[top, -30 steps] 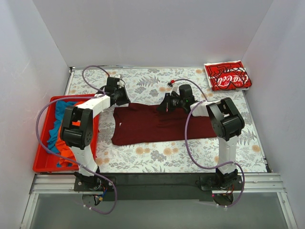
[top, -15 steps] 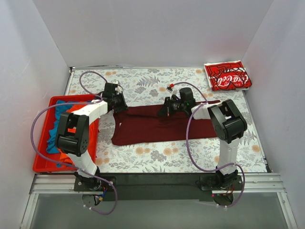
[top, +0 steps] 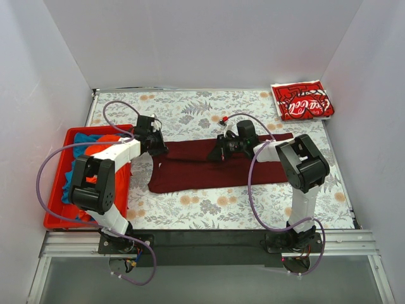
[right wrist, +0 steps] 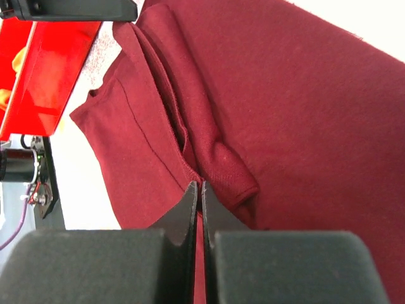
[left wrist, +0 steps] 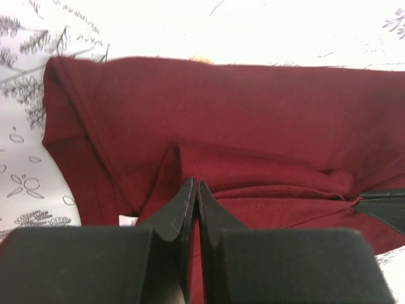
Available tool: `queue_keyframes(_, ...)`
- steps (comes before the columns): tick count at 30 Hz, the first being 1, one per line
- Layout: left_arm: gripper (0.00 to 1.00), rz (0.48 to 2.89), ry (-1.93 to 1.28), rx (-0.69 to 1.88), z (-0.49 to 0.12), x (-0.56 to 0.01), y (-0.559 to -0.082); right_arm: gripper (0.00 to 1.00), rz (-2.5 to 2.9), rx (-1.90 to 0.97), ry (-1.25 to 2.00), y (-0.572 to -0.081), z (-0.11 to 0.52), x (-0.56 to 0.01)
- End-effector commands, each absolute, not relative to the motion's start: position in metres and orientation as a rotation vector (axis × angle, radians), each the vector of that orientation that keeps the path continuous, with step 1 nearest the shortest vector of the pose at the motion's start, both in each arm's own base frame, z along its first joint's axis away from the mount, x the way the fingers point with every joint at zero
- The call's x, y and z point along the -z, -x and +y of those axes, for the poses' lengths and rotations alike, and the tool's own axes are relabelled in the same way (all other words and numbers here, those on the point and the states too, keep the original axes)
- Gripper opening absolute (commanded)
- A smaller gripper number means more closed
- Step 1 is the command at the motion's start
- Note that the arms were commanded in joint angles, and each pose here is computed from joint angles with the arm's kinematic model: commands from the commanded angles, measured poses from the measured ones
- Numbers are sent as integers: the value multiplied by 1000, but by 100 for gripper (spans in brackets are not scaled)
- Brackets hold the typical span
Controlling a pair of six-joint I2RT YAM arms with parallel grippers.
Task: Fold and stack the t-shirts
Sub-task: Fold the tshirt
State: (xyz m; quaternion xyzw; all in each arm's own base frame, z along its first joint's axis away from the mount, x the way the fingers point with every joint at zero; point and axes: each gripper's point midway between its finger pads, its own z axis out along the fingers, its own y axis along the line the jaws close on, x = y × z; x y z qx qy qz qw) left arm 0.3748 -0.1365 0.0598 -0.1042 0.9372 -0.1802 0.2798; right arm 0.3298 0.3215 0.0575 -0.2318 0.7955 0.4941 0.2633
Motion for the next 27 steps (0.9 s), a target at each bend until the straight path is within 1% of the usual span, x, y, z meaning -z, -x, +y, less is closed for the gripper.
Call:
queue_keyframes(1, 0, 2507, 321, 470, -131, -68, -367, 4, 2114, -1358, 686, -319, 324, -67)
queue_keyframes(3, 0, 2526, 343, 468, -130, -62, -361, 6, 2125, -1366, 692, -314, 324, -65)
queue_keyframes(4, 2, 2530, 353, 467, -129, -62, -359, 10, 2124, -1370, 696, -312, 324, -66)
queue_keyframes(5, 6, 2525, 359, 478, -130, -65, -357, 13, 2126, -1373, 700, -310, 324, -66)
queue_keyframes(6, 8, 2524, 362, 483, -130, -66, -356, 20, 2118, -1381, 706, -307, 324, -71)
queue_keyframes(7, 10, 2517, 362, 494, -131, -69, -354, 23, 2113, -1382, 709, -307, 323, -75)
queue_keyframes(8, 14, 2513, 365, 501, -132, -72, -353, 26, 2124, -1386, 708, -304, 323, -77)
queue_keyframes(9, 17, 2495, 365, 509, -131, -79, -350, 28, 2110, -1386, 716, -302, 323, -86)
queue_keyframes(10, 20, 2487, 364, 510, -131, -83, -349, 32, 2101, -1378, 734, -301, 321, -89)
queue_keyframes(12, 28, 2464, 366, 499, -127, -94, -344, 35, 2109, -1371, 756, -293, 318, -97)
queue_keyframes(14, 32, 2468, 377, 492, -124, -95, -335, 38, 2114, -1351, 787, -287, 314, -97)
queue_keyframes(15, 37, 2470, 386, 498, -124, -96, -331, 38, 2134, -1343, 788, -282, 310, -99)
queue_keyframes(17, 39, 2475, 438, 511, -122, -97, -319, 38, 2162, -1286, 780, -281, 302, -95)
queue_keyframes(20, 40, 2497, 529, 546, -125, -92, -300, 38, 2263, -1086, 713, -285, 275, -84)
queue_keyframes(23, 40, 2515, 605, 540, -127, -85, -284, 40, 2386, -809, 551, -296, 227, -65)
queue_keyframes(26, 39, 2536, 657, 498, -125, -71, -273, 42, 2405, -661, 417, -302, 190, -65)
queue_keyframes(27, 38, 2543, 670, 485, -123, -67, -271, 43, 2435, -591, 372, -298, 175, -56)
